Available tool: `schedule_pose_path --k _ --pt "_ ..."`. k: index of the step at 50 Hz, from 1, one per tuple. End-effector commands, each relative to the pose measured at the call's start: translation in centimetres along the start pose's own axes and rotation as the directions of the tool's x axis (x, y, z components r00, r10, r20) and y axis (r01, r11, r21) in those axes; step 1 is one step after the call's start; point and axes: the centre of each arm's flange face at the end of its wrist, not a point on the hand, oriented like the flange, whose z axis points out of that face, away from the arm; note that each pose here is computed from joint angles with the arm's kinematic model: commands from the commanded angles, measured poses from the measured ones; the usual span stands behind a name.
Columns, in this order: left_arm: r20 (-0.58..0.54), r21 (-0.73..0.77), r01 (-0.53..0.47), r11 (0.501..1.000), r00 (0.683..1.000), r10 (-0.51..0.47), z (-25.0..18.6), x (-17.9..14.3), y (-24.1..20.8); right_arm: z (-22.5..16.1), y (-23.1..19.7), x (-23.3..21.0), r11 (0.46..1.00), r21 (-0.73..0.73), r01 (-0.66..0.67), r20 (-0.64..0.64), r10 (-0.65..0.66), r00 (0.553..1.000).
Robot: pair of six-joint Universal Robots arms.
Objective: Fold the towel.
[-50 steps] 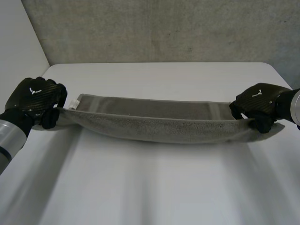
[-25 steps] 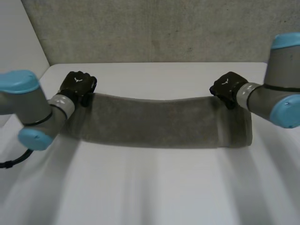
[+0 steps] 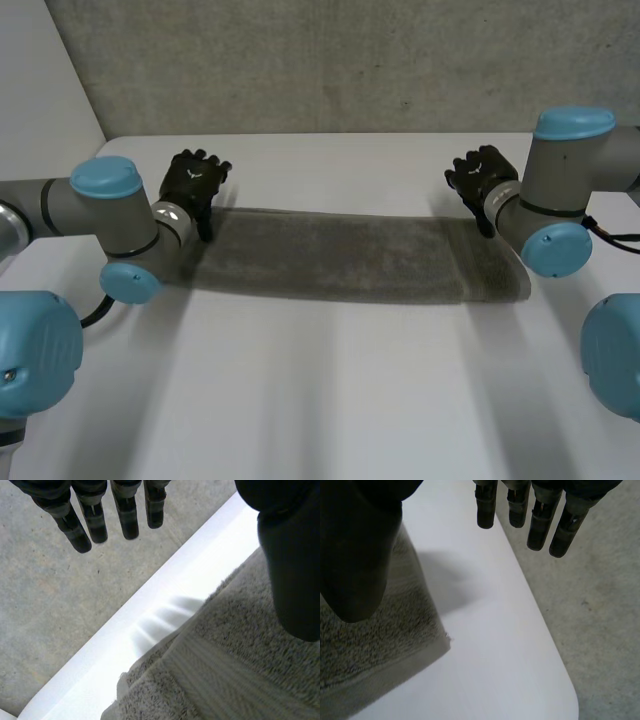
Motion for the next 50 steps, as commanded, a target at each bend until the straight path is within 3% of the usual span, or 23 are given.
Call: schedule_pose_path --k 1,13,23,29,36,50 --pt "0.023 -0.007 0.021 1.0 1.0 -0.02 -2.0 -0.9 -2.3 -2.5 -3.7 2.4 0.993 0.077 -0.09 -0.019 0.092 0.996" --pt "0.06 0.029 0.198 0.98 0.978 -0.199 -9.4 -4.4 -8.0 -9.9 -6.7 3.7 0.982 0.107 -0.153 0.037 0.15 0.988" --pt "0.069 0.067 0.227 0.972 0.97 -0.232 -14.8 -3.7 -8.2 -14.4 -2.2 -0.7 0.972 -0.003 -0.233 0.109 0.232 0.967" --pt "0.088 0.129 0.217 0.968 0.969 -0.229 -16.0 -2.8 -6.9 -14.3 0.4 -2.1 0.957 -0.055 -0.284 0.107 0.289 0.951" --pt "0.089 0.14 0.251 0.958 0.96 -0.264 -16.3 -2.1 -5.6 -11.6 4.6 -3.5 0.949 -0.104 -0.296 0.078 0.305 0.949" --pt "0.088 0.147 0.295 0.944 0.947 -0.31 -16.4 -1.9 -4.8 -7.9 8.2 -1.9 0.94 -0.128 -0.317 -0.021 0.317 0.948"
